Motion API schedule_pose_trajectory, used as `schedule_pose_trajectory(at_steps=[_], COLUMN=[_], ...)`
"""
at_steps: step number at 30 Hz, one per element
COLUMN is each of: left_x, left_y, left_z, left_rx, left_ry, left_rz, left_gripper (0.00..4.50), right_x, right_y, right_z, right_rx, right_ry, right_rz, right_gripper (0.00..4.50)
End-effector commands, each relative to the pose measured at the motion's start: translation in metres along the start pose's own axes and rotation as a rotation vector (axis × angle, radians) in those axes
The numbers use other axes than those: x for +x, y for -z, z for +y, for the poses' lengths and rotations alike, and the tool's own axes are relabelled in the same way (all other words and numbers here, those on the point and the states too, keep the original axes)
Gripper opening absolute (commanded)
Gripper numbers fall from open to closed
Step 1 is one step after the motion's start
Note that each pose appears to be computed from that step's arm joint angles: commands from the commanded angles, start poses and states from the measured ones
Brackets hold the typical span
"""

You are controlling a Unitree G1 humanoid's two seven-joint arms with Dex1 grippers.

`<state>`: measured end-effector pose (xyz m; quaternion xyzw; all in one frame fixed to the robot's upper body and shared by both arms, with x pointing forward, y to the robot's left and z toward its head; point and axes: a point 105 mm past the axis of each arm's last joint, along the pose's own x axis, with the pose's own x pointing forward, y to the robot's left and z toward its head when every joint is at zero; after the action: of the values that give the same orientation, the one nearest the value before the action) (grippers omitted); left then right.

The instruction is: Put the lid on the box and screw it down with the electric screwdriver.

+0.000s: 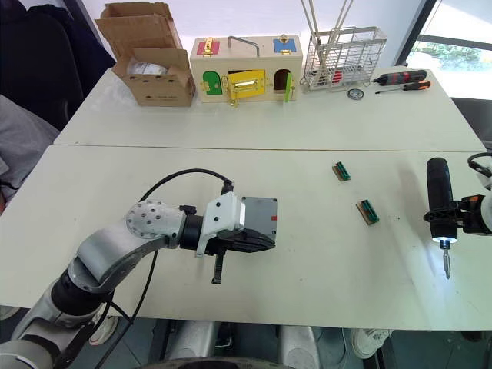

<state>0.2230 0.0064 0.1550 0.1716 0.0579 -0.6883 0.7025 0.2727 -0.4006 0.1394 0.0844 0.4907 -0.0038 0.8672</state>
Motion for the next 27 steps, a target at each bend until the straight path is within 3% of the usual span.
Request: schedule_pose_trajectory(at_steps=[1,8,10,15,20,22,24,27], left_x=[0.002,-0.001,-0.004,-0.013,-0.030,-0.054,-0.081,-0.104], left_y=[-0.006,0.005,0.010,0.007,0.004,0.001,0.007,0.030], left_z=[-0.003,0.003,0.008,0.024,0.044,0.064,0.075,0.069], left_rx=[0.050,-0.050,-0.083,-0.134,-0.165,-0.215,-0.295,-0.388], left_ry=[-0.001,-0.063,-0.092,-0.167,-0.277,-0.401,-0.515,-0.599], left_rz=[-0.005,0.027,0.044,0.013,-0.034,-0.098,-0.144,-0.148], left_gripper=[0.00,0.00,0.00,0.00,0.00,0.00,0.00,0.00], right_x=[-0.003,0.014,0.016,0.019,0.010,-0.008,-0.026,-0.038], right_y=[-0.014,-0.023,-0.026,-0.029,-0.047,-0.072,-0.093,-0.083], right_z=[0.001,0.003,-0.002,0.000,0.004,0.014,0.037,0.090], right_rx=[-0.008,0.014,-0.020,-0.070,-0.117,-0.223,-0.394,-0.547], right_ry=[-0.018,-0.027,0.011,0.003,0.006,-0.006,-0.050,-0.252], right_rz=[-0.034,-0.043,-0.058,-0.063,-0.151,-0.284,-0.441,-0.613], right_gripper=[1.84,1.84,2.87,4.47,4.47,4.47,4.47,4.47])
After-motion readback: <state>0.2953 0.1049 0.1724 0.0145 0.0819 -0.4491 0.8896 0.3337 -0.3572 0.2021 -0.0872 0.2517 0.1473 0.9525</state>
